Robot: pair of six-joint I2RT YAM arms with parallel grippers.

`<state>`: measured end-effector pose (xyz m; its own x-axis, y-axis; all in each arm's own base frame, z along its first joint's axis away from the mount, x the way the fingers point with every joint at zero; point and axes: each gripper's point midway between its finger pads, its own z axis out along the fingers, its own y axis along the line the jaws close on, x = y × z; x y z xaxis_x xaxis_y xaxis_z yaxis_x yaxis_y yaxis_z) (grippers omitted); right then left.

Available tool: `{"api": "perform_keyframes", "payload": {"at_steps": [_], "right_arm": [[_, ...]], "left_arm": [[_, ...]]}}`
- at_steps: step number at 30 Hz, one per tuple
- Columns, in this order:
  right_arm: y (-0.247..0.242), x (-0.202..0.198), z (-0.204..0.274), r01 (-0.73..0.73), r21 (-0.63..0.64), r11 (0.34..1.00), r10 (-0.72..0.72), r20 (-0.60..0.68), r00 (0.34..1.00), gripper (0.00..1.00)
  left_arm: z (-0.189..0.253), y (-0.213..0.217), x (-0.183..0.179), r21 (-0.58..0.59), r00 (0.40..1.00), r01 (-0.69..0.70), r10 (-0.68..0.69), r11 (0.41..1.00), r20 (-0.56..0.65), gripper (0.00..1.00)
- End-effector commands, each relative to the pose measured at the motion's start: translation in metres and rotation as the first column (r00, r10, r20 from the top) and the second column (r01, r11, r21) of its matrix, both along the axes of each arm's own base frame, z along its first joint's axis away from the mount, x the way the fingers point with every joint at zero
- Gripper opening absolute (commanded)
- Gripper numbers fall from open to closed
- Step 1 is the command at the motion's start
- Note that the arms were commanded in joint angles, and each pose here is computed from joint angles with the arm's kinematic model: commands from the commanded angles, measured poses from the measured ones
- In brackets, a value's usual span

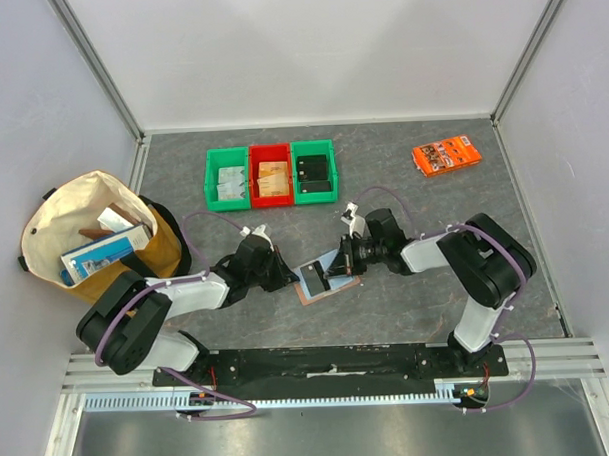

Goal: Take the credit cards out of the card holder
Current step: Remove the credit card from the card holder.

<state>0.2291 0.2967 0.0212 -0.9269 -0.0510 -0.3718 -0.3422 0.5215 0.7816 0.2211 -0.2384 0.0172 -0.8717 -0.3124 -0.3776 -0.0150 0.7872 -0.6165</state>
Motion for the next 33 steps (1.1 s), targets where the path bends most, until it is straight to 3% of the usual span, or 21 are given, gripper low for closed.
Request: {"api": "perform_keyframes", "payload": {"at_steps": [1,8,11,18,22,27,33], "right_arm": [[-0.012,0.014,0.003,0.006,-0.071,0.997,-0.002,0.057,0.998,0.01],[-0.005,0.014,0.003,-0.025,-0.044,0.999,0.027,0.033,0.999,0.33],[-0.003,0.013,-0.001,-0.033,-0.039,0.999,0.034,0.014,0.999,0.39],[-0.007,0.008,-0.018,-0.040,-0.061,0.997,0.040,-0.012,0.999,0.41],[-0.004,0.007,-0.018,-0.041,-0.034,0.999,0.040,-0.019,0.999,0.31],[-0.006,0.013,-0.015,-0.036,-0.053,0.998,0.036,-0.003,0.999,0.02],[-0.034,0.028,-0.005,0.027,-0.125,0.992,-0.018,0.067,0.998,0.00]], "left_arm": [[-0.028,0.019,-0.015,0.105,0.997,0.000,0.008,0.994,-0.074,0.02],[-0.028,0.018,-0.015,0.103,0.997,0.008,-0.001,0.995,-0.075,0.02],[-0.027,0.018,-0.015,0.100,0.997,0.008,-0.001,0.995,-0.072,0.02],[-0.028,0.017,-0.015,0.100,0.997,0.008,-0.001,0.995,-0.074,0.02],[-0.028,0.017,-0.014,0.100,0.997,0.008,-0.001,0.995,-0.074,0.02],[-0.031,0.020,-0.016,0.109,0.996,-0.003,0.012,0.994,-0.086,0.02],[-0.033,0.022,-0.017,0.117,0.996,-0.015,0.025,0.993,-0.090,0.02]]}}
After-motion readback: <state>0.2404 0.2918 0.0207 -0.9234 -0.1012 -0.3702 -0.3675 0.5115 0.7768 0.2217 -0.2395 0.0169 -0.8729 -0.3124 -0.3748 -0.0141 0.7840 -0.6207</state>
